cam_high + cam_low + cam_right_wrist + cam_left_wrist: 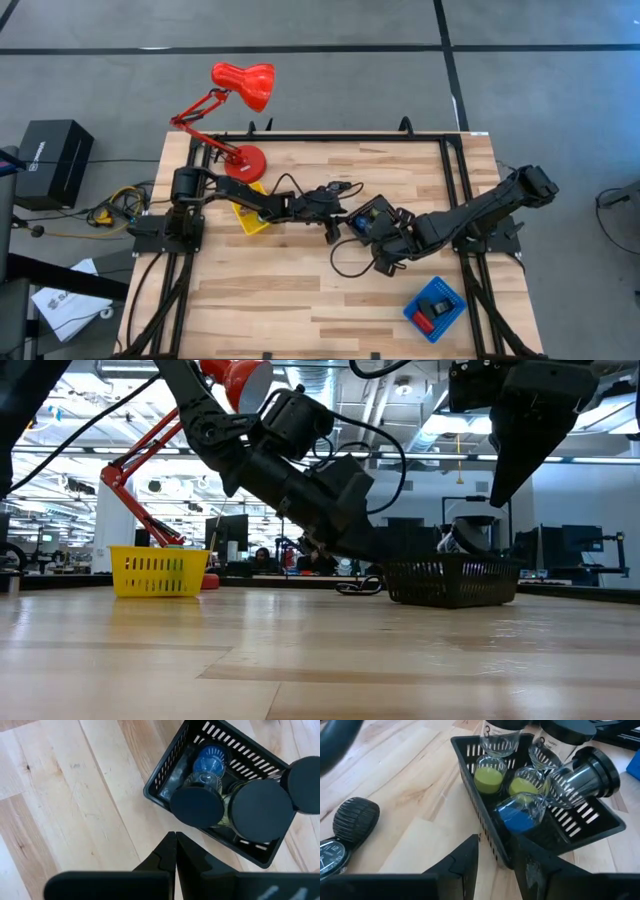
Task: Pick & Place Office items
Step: Move the black bin to the center of the table
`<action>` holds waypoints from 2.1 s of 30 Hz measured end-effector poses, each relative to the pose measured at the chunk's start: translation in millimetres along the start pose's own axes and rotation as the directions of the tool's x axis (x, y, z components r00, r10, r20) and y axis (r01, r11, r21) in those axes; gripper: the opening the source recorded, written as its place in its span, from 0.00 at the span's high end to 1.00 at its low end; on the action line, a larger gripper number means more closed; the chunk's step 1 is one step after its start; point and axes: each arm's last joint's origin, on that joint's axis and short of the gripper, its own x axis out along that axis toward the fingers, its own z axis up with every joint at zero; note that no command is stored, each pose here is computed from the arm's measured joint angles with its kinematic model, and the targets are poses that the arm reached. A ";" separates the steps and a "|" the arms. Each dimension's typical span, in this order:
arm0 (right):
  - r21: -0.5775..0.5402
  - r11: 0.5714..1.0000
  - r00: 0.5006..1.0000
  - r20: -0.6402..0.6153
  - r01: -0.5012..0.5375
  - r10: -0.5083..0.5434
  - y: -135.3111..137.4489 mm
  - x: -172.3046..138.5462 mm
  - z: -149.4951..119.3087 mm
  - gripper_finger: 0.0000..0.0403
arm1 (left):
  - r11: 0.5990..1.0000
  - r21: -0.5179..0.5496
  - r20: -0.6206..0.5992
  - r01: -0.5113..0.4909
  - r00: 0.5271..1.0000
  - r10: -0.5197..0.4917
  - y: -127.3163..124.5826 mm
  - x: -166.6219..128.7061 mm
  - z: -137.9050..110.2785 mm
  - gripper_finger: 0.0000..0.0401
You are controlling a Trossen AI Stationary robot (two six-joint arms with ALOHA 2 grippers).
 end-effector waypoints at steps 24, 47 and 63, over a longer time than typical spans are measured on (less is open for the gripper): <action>-0.001 1.000 1.000 -0.003 0.003 -0.003 -0.3 0.1 -0.3 1.00 | 0.998 -0.005 -0.037 0.055 0.998 -0.055 2.1 -6.4 5.2 0.98; -0.008 1.000 0.999 -0.033 0.025 -0.025 2.6 -3.2 -9.4 1.00 | 0.999 0.017 -0.241 0.047 0.970 -0.041 -15.4 -55.2 19.6 1.00; 0.027 0.994 0.988 -0.109 0.109 -0.106 -6.1 -3.8 -16.5 1.00 | 0.985 0.106 -0.276 0.134 0.956 -0.101 -56.1 -75.9 14.0 1.00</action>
